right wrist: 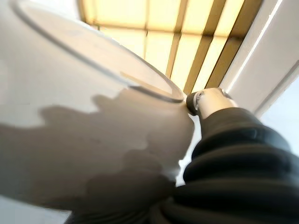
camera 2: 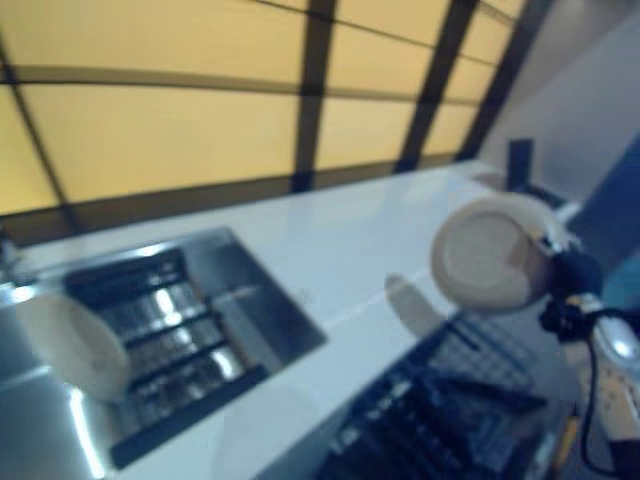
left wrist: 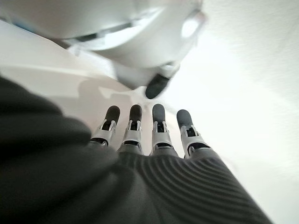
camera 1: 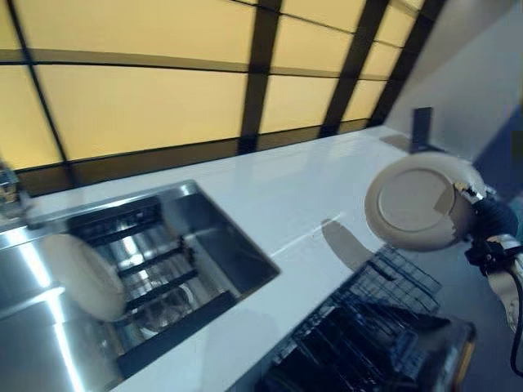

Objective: Take plates into dishwasher

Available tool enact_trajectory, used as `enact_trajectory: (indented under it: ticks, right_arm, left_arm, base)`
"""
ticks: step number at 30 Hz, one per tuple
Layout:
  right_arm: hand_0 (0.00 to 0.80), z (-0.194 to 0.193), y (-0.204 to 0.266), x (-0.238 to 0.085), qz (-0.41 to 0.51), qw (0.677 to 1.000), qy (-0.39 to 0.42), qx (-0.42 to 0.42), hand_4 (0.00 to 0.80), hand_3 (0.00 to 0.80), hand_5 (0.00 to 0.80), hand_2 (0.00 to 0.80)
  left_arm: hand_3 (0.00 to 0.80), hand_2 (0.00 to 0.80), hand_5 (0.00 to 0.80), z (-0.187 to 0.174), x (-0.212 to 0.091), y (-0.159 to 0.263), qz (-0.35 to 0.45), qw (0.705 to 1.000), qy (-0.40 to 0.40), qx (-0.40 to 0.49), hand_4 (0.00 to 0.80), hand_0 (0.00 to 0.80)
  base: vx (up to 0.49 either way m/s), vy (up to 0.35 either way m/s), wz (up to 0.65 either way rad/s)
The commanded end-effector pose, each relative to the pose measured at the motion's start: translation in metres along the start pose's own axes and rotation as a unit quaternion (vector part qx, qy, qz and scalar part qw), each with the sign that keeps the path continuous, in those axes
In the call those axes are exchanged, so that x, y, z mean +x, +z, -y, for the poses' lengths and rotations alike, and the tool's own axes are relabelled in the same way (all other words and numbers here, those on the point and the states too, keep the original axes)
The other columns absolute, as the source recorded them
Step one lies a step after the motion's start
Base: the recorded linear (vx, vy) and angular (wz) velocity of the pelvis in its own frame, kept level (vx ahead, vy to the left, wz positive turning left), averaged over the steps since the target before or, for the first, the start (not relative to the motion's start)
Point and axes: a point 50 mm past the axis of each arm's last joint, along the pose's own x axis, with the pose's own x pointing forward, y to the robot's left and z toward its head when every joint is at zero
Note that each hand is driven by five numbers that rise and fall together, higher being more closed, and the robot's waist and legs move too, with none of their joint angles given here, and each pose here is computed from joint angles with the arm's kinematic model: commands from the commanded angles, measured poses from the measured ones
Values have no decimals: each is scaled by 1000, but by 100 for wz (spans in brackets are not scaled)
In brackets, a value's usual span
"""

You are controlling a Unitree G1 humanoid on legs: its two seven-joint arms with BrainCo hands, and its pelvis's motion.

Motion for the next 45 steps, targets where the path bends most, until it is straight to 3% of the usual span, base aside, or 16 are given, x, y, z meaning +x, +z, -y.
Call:
enact_trajectory:
  ticks: [1,6,10,16,22,38,45]
  right_arm:
    - [800,-13,31,6,71,996,43,-38,800,800,800,800]
    - [800,-25,33,5,77,989,54,-113,800,800,800,800]
    - [800,-34,14,8,47,984,72,-155,800,800,800,800]
    - [800,-56,-34,-3,-8,974,130,-186,800,800,800,800]
    - [800,-56,-63,-17,-49,968,129,-208,800,800,800,800]
    - [800,-57,-86,-35,-56,956,112,-265,800,800,800,800]
    - [800,-63,-105,-42,-54,932,108,-342,800,800,800,800]
  left_arm:
    - [0,0,0,-33,3,46,63,996,61,3,0,0]
    - [0,0,0,-9,3,82,150,988,18,-6,0,0]
    - [0,0,0,11,2,94,172,985,-17,-4,0,0]
    - [0,0,0,15,3,92,155,988,-4,-28,0,0]
    - [0,0,0,11,6,74,112,994,9,-14,0,0]
    - [0,0,0,10,5,82,125,992,16,-21,0,0]
    - [0,0,0,16,4,89,136,991,9,-7,0,0]
  base:
    - [-230,-577,-73]
    - [-280,-292,-10]
    - [-121,-47,7]
    - [-57,25,-18]
    - [9,75,5]
    - [-1,21,7]
    - [0,0,0]
